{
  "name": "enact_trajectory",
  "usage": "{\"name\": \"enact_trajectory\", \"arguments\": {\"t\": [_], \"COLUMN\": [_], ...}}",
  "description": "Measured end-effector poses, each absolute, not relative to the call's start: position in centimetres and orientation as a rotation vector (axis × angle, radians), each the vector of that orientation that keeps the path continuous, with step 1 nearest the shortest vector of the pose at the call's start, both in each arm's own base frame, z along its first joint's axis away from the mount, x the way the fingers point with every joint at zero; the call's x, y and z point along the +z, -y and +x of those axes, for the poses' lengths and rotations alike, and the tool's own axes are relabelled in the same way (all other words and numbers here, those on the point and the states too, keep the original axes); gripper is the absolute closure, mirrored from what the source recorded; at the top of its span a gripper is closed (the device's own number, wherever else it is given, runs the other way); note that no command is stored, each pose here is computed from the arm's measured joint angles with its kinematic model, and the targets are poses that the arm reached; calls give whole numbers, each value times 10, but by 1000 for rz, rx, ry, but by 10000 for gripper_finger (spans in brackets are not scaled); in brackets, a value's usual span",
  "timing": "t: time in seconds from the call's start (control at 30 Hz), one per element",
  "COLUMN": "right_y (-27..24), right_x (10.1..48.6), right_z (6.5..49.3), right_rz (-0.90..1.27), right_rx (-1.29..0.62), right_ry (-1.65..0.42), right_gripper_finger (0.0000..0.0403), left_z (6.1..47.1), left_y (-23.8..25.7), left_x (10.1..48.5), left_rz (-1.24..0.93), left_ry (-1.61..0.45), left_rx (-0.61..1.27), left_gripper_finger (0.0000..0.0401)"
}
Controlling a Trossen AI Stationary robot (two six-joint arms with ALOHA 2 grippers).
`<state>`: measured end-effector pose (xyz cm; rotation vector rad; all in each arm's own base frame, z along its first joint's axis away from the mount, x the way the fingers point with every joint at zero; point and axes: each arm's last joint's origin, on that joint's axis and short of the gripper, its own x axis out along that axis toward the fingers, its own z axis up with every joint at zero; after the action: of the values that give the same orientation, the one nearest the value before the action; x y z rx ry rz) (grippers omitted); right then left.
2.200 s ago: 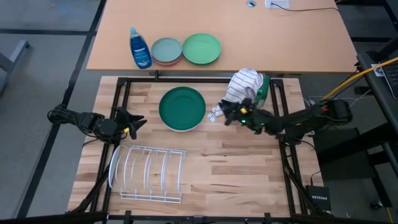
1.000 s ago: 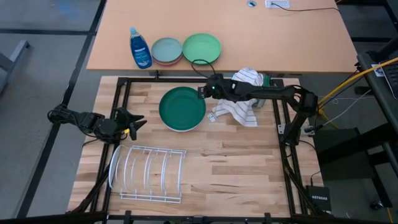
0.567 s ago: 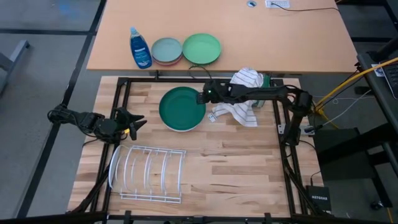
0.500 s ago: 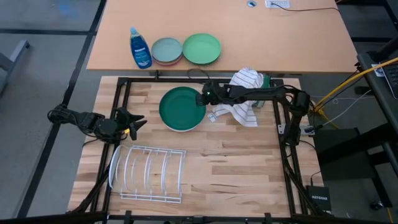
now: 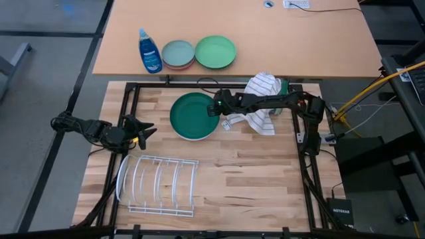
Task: Sort dishes
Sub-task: Put the green plate in the white dish rack
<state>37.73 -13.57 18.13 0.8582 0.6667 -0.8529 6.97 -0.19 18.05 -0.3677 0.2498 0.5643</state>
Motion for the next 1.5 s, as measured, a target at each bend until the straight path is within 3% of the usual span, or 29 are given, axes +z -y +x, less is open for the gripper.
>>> {"name": "enact_trajectory", "arguments": {"t": [0.17, 0.47, 0.63, 0.9, 1.27, 1.5], "right_y": [135, 137, 139, 143, 149, 151], "right_x": [178, 180, 181, 192, 231, 254], "right_z": [378, 380, 380, 390, 406, 414], "right_rz": [867, 834, 824, 760, 574, 531], "right_rx": [-842, -865, -879, -811, -746, -694], "right_ry": [-684, -640, -615, -502, -435, -389], "right_gripper_finger": [286, 391, 375, 386, 388, 395], "left_z": [70, 70, 70, 70, 71, 78], "left_y": [2, 2, 2, 2, 2, 7], "left_x": [181, 181, 181, 181, 182, 202], "left_rz": [-368, -368, -368, -368, -368, -241], "left_ry": [-250, -250, -250, -250, -234, -123], "left_rx": [564, 564, 564, 564, 557, 399], "left_gripper_finger": [248, 248, 248, 248, 248, 248]}}
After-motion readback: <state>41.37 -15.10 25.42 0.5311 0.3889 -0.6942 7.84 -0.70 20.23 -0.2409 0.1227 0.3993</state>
